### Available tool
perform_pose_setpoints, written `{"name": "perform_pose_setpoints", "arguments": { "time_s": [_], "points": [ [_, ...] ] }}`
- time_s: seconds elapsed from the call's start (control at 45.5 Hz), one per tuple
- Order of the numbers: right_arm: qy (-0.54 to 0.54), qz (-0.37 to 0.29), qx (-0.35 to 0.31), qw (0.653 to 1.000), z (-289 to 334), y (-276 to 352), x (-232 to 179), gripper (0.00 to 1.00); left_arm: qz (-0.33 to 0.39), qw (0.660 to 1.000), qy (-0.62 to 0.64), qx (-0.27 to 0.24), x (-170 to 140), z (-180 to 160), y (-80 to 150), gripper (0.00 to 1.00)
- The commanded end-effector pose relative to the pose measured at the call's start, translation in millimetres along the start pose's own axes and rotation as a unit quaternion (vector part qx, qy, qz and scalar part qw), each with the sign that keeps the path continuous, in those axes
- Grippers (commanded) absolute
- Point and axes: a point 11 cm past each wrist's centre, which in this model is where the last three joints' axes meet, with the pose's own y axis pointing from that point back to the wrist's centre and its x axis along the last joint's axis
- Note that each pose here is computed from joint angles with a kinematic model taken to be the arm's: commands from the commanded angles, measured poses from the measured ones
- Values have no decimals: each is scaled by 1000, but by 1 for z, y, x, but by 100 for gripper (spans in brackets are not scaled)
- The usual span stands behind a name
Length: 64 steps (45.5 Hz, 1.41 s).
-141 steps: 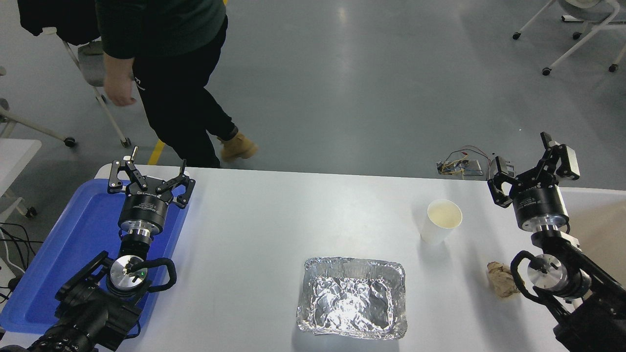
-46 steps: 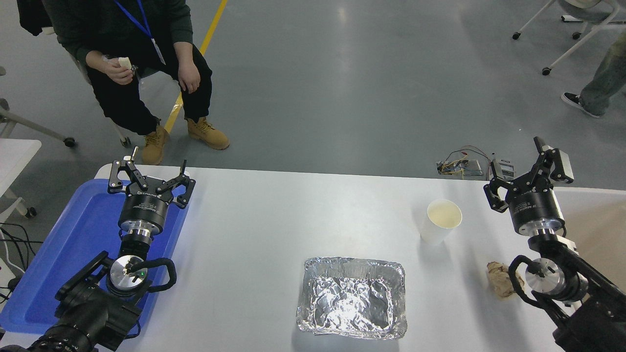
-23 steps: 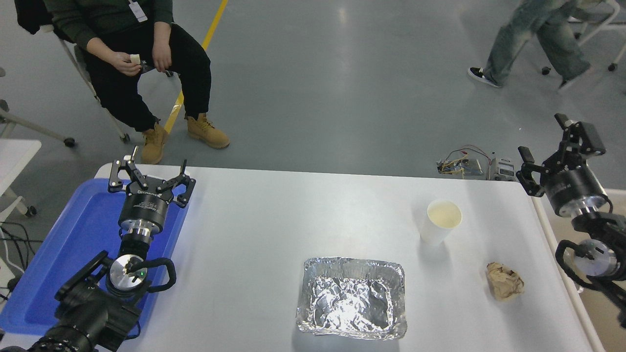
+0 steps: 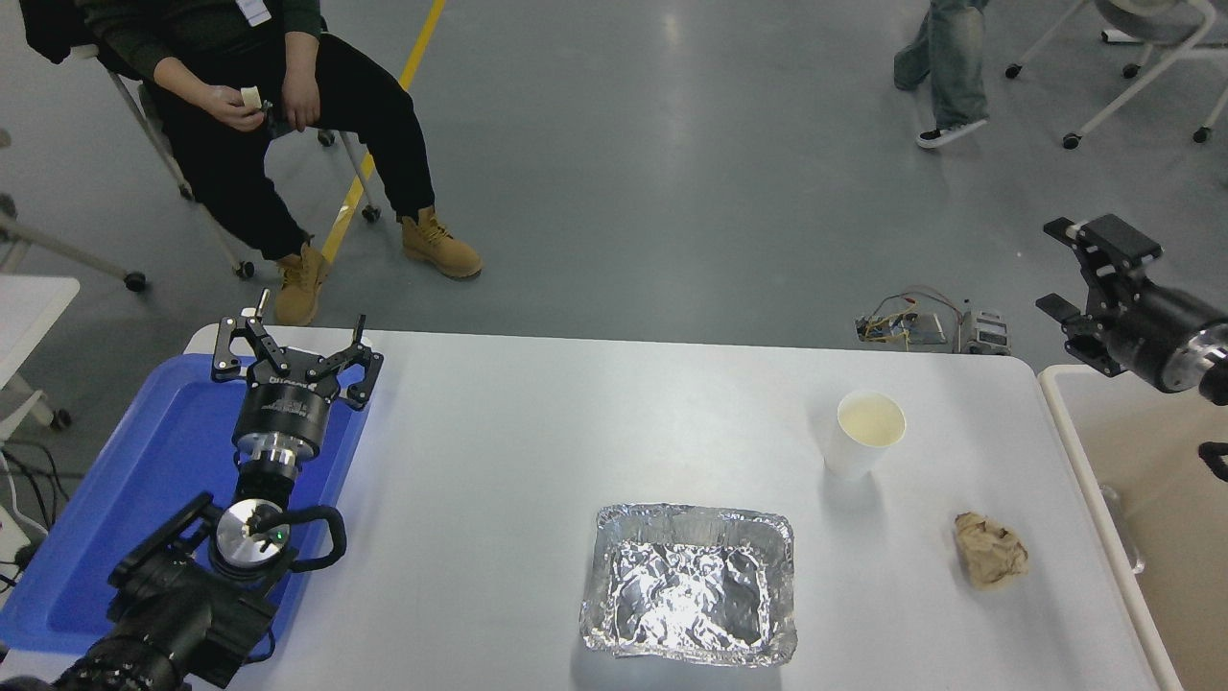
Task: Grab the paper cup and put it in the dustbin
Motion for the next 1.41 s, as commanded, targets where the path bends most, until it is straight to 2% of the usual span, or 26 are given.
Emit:
{"name": "perform_pose_setpoints", "arguments": {
  "time_s": [0.0, 0.22, 0.44, 0.681, 1.033, 1.385],
  "points": [
    [134, -41, -110, 984, -28, 14, 32, 100, 0, 1000, 0, 0, 0, 0, 0, 100],
    [194, -106, -208, 953, -38, 19, 28, 100, 0, 1000, 0, 0, 0, 0, 0, 100],
    [250, -137, -231, 930, -60, 16, 23, 100, 0, 1000, 0, 0, 0, 0, 0, 100],
    [305, -197, -232, 903, -97, 6, -5, 100, 0, 1000, 0, 0, 0, 0, 0, 100],
    [330, -283, -210, 876, -160, 10, -45, 100, 0, 1000, 0, 0, 0, 0, 0, 100],
    [339, -341, -196, 855, -173, 31, -82, 100, 0, 1000, 0, 0, 0, 0, 0, 100]
  ]
}}
